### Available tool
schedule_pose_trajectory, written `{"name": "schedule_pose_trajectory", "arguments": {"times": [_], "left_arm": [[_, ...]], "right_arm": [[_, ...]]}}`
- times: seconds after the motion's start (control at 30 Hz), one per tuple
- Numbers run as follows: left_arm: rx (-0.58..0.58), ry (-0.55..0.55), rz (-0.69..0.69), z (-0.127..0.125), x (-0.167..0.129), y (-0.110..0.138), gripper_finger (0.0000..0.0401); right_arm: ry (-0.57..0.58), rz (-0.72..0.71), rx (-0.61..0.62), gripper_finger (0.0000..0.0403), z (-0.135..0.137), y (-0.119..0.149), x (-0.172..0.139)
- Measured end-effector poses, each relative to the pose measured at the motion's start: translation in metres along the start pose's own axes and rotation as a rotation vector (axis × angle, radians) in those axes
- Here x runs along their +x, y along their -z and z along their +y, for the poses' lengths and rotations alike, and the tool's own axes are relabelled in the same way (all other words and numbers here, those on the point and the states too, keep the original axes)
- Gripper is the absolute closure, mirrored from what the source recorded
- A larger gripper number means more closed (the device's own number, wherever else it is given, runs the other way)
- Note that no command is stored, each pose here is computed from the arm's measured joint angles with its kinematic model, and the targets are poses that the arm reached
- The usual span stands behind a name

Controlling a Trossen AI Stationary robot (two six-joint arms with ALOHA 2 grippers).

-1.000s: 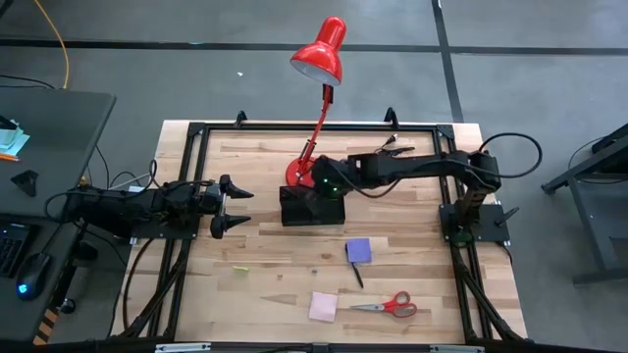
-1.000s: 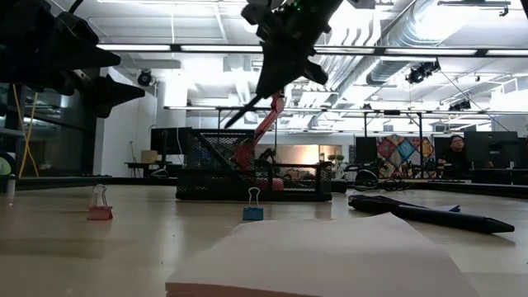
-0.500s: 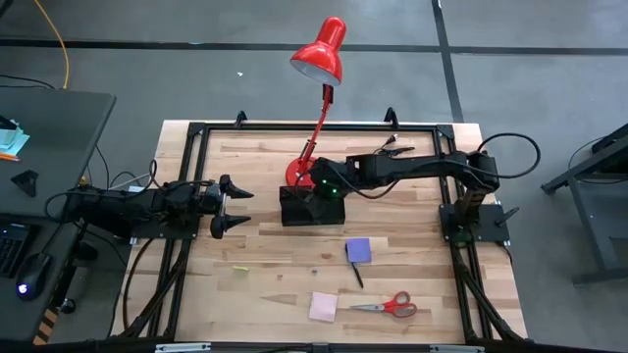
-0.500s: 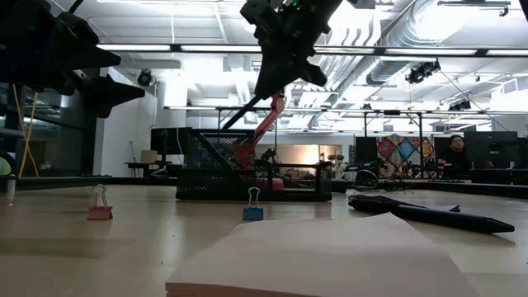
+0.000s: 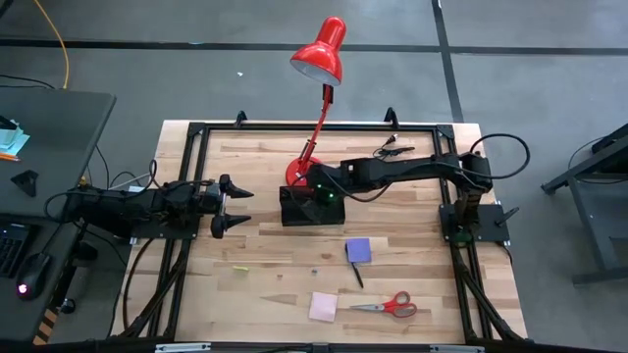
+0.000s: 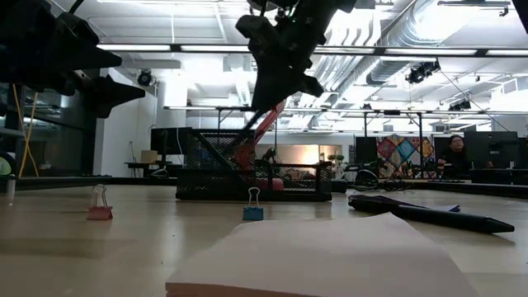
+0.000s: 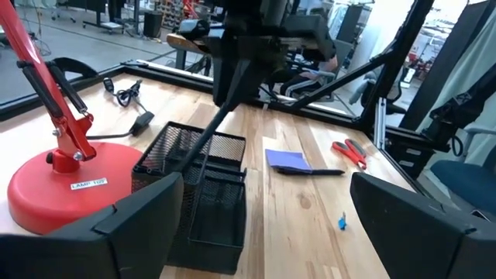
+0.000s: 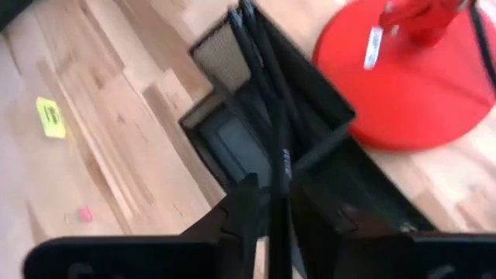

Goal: Pick and place office supplies into organizer
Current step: Put the black pen into the black desk organizer

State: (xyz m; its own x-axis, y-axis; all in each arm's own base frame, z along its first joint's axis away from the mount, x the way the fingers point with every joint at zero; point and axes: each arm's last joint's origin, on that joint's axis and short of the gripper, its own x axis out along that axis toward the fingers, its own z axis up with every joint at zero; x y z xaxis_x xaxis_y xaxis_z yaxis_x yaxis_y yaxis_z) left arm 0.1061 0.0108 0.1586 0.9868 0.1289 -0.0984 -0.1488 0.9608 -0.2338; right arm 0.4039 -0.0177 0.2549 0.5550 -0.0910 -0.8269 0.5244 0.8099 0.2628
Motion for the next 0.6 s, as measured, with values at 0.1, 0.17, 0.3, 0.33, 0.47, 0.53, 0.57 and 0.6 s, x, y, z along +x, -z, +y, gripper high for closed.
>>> {"name": "schedule_pose_trajectory", "arguments": {"times": [0.1,0.17,0.3,0.33,0.47,0.53,0.57,0.6], "left_arm": [[0.000,0.000,0.000,0.000,0.000,0.000,0.0043],[0.000,0.000,0.000,0.000,0.000,0.000,0.0043],[0.000,0.000,0.000,0.000,0.000,0.000,0.0043],[0.000,0.000,0.000,0.000,0.000,0.000,0.0043],[0.000,0.000,0.000,0.000,0.000,0.000,0.0043],[0.000,0.000,0.000,0.000,0.000,0.000,0.0043],[0.000,0.000,0.000,0.000,0.000,0.000,0.0043],[0.000,0.000,0.000,0.000,0.000,0.000,0.0043]], "right_arm": [[-0.022,-0.037,-0.027,0.0313,0.002,-0.003,0.000],[-0.038,-0.063,-0.047,0.0299,0.004,-0.006,0.000],[-0.029,-0.096,-0.078,0.0278,0.008,-0.006,-0.001],[-0.012,-0.101,-0.100,0.0275,0.009,-0.005,-0.001],[0.069,-0.076,-0.156,0.0269,0.012,0.003,-0.003],[0.108,-0.089,-0.196,0.0269,0.019,0.002,-0.011],[0.130,-0.122,-0.219,0.0269,0.024,0.001,-0.016],[0.153,-0.150,-0.238,0.0269,0.029,0.000,-0.021]]}}
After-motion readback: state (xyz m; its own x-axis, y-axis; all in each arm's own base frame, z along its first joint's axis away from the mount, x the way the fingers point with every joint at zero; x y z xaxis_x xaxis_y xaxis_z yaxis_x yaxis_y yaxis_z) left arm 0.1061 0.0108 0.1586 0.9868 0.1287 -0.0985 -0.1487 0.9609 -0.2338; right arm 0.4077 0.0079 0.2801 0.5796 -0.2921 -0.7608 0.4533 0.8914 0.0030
